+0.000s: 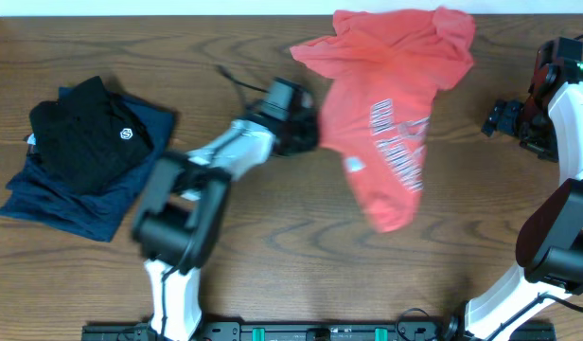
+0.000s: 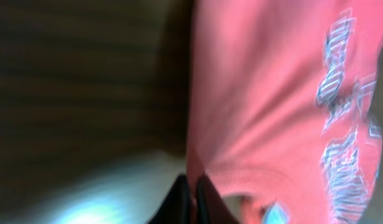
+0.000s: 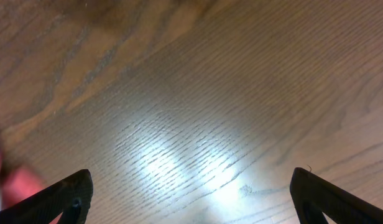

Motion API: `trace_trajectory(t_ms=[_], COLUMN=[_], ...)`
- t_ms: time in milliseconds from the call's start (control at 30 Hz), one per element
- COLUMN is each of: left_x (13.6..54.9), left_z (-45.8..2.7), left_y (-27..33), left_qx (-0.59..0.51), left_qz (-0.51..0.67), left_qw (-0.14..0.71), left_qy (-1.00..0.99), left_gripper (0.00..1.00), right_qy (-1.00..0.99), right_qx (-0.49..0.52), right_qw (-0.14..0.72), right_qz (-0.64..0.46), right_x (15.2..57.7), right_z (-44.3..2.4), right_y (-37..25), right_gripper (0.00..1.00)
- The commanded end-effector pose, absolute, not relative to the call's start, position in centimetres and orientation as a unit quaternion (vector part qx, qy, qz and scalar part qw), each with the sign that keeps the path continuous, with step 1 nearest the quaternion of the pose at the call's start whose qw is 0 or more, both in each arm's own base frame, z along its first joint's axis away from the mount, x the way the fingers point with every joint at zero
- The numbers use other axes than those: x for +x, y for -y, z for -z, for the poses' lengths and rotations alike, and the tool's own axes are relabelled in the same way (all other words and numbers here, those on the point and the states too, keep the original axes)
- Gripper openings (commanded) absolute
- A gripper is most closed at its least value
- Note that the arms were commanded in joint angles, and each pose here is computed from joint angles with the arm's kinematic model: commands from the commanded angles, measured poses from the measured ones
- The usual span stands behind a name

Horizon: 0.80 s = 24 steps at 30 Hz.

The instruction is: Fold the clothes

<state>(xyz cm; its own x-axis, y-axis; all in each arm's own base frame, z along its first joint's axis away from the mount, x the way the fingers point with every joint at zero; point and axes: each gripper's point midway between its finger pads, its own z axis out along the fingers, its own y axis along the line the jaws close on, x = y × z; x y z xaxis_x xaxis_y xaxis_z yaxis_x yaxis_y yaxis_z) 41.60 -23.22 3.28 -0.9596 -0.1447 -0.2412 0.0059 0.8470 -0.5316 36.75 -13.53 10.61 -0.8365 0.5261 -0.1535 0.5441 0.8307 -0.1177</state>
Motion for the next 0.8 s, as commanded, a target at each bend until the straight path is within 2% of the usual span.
trace_trajectory(t_ms=[0,133,267,767], left_x=[44.2,44.1,43.4,40.9], left_z=[-9.5,-13.9,-15.9,-16.0], left_y=[15.6,10.4,8.5,9.4], left_qx=[-0.045,-0.087,-0.093,-0.072], left_qz=[0.202,0.192,0.184,0.197], left_qw=[0.235,0.269,0.282,0.245], left_qy=[-0.95,-0.94,-0.937,-0.947], left_gripper=[0.06,0.06,0.06,0.06], right_qy=[-0.954,-0.954,-0.955,-0.975], right_qx=[0.281,0.281,0.279,0.212], right_qw=[0.061,0.061,0.059,0.066], right_qz=[0.086,0.085,0.082,0.029], right_x=[36.7,36.7,36.7,37.9], right_z=[-11.0,-10.9,-10.9,-10.7], right_y=[14.1,14.0,13.8,11.0], right_gripper=[0.99,0.99,0.99,0.99])
